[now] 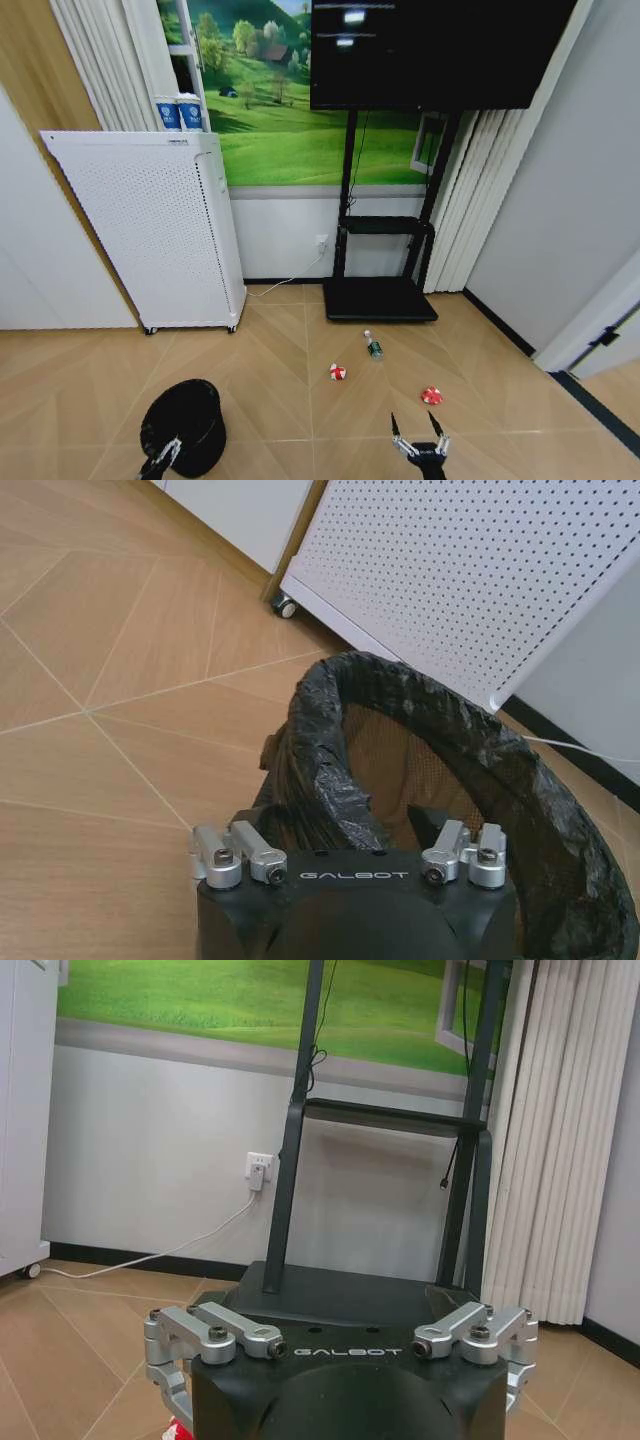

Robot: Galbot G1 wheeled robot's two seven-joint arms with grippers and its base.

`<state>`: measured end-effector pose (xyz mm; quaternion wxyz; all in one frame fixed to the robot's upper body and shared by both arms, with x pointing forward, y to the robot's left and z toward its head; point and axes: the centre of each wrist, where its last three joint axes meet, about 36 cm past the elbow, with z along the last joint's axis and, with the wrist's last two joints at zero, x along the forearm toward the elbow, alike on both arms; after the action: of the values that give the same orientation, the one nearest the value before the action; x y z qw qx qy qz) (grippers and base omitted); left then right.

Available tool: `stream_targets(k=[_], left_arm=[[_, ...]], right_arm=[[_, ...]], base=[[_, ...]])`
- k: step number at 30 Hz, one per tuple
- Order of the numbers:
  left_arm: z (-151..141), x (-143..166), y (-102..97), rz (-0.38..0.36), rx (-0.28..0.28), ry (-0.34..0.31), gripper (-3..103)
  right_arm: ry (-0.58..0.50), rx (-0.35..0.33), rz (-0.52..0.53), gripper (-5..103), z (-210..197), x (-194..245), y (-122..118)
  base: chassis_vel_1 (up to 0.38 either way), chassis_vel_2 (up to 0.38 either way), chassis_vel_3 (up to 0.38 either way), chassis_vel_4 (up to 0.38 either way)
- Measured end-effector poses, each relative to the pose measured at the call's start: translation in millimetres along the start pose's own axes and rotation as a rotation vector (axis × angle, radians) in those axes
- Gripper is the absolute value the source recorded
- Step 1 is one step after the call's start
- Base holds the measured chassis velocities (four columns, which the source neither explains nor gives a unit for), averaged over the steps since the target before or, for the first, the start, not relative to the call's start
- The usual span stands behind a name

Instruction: Pick up the trash bin and place the garbage on the floor into it.

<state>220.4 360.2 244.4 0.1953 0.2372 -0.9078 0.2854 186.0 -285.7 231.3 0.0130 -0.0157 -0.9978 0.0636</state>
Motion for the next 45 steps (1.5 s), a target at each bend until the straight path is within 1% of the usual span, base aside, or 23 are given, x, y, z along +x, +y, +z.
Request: stream_targets(k=[1, 2, 3, 4, 5, 6, 8, 9, 11, 12, 14, 15, 18, 20, 27, 29, 34, 36, 38, 40, 41, 43, 45], left_arm=[[0.0, 0.0, 0.0, 0.000, 0.000, 0.000, 80], [0.5, -0.5, 0.3, 0.005, 0.001, -0.004, 74], [0.5, -0.5, 0.3, 0.005, 0.001, -0.004, 74], [1.6, -1.1, 0.7, 0.013, 0.001, -0.009, 68], [2.7, -2.0, 1.7, 0.020, -0.001, -0.015, 57], [2.7, -2.0, 1.7, 0.020, -0.001, -0.015, 57], [5.9, -2.9, 3.7, 0.027, -0.002, -0.020, 46], [5.9, -2.9, 3.7, 0.027, -0.002, -0.020, 46], [8.3, -2.2, 3.5, 0.035, 0.000, -0.022, 36], [8.3, -2.2, 3.5, 0.035, 0.000, -0.022, 36], [9.6, -0.6, 2.7, 0.035, 0.003, -0.022, 25], [9.6, -0.6, 2.7, 0.035, 0.003, -0.022, 25], [8.6, 3.2, 2.4, 0.036, 0.007, -0.029, 9], [7.3, 4.0, 2.7, 0.035, 0.010, -0.035, 7], [-8.5, 7.9, 10.3, 0.026, 0.004, -0.078, 7], [-21.5, 11.2, 9.5, 0.030, -0.002, -0.106, 7], [-40.8, 17.3, 6.6, 0.027, -0.018, -0.144, 7], [-61.7, 26.2, 5.6, 0.024, -0.043, -0.185, 7], [-68.4, 30.8, 6.0, 0.027, -0.056, -0.197, 7], [-83.4, 44.8, 7.9, 0.046, -0.103, -0.218, 7], [-83.4, 44.8, 7.9, 0.046, -0.103, -0.218, 7], [-93.2, 63.0, 8.8, 0.073, -0.158, -0.235, 7], [-94.2, 70.2, 8.0, 0.082, -0.172, -0.238, 7]], right_arm=[[0.000, 0.000, 0.000, 100, 0.0, 0.0, 0.0], [0.001, 0.000, 0.002, 100, -0.2, 0.7, -0.3], [0.001, 0.000, 0.002, 100, -0.2, 0.7, -0.3], [0.003, -0.001, 0.006, 100, -0.2, 2.6, -0.6], [0.003, -0.002, 0.010, 100, -0.4, 5.5, -1.2], [0.003, -0.002, 0.010, 100, -0.4, 5.5, -1.2], [-0.002, -0.001, 0.017, 100, -1.9, 7.0, -3.1], [-0.002, -0.001, 0.017, 100, -1.9, 7.0, -3.1], [-0.013, -0.003, 0.021, 100, -4.9, 4.6, -3.9], [-0.013, -0.003, 0.021, 100, -4.9, 4.6, -3.9], [-0.020, -0.005, 0.023, 100, -7.0, 2.7, -4.5], [-0.020, -0.005, 0.023, 100, -7.0, 2.7, -4.5], [-0.032, -0.009, 0.026, 100, -10.3, -0.5, -5.7], [-0.035, -0.007, 0.026, 100, -10.7, -1.4, -6.6], [-0.074, -0.009, 0.039, 100, -15.7, -16.8, -9.3], [-0.099, -0.022, 0.040, 100, -22.5, -29.1, -8.2], [-0.125, -0.008, 0.022, 100, -28.9, -47.2, -9.3], [-0.144, 0.002, 0.011, 100, -35.0, -64.6, -9.3], [-0.150, 0.004, 0.002, 100, -37.1, -70.4, -8.7], [-0.158, 0.011, -0.020, 100, -41.5, -81.8, -7.4], [-0.158, 0.011, -0.020, 100, -41.5, -81.8, -7.4], [-0.160, 0.014, -0.047, 100, -43.7, -92.5, -4.8], [-0.165, 0.017, -0.061, 100, -42.9, -97.1, -3.8]], base=[[0.000, 0.000, 0.000, 0.000], [0.000, 0.000, 0.000, 0.000], [0.000, 0.000, 0.000, 0.000], [0.000, 0.000, 0.000, 0.000], [0.000, 0.000, 0.000, 0.000], [0.000, 0.000, 0.000, 0.000], [0.000, 0.000, 0.000, 0.000], [0.000, 0.000, 0.000, 0.000], [0.000, 0.000, 0.000, 0.000], [0.000, 0.000, 0.000, 0.000], [0.000, 0.000, 0.000, 0.000], [0.000, 0.000, 0.000, 0.000], [0.000, 0.000, 0.000, 0.000], [0.000, 0.000, 0.000, 0.000], [0.000, 0.000, 0.000, 0.000], [0.000, 0.000, 0.000, 0.000], [0.000, 0.000, 0.000, 0.000], [0.000, 0.000, 0.000, 0.000], [0.000, 0.000, 0.000, 0.000], [0.000, 0.000, 0.000, 0.000], [0.000, 0.000, 0.000, 0.000], [0.000, 0.000, 0.000, 0.000], [0.000, 0.000, 0.000, 0.000]])
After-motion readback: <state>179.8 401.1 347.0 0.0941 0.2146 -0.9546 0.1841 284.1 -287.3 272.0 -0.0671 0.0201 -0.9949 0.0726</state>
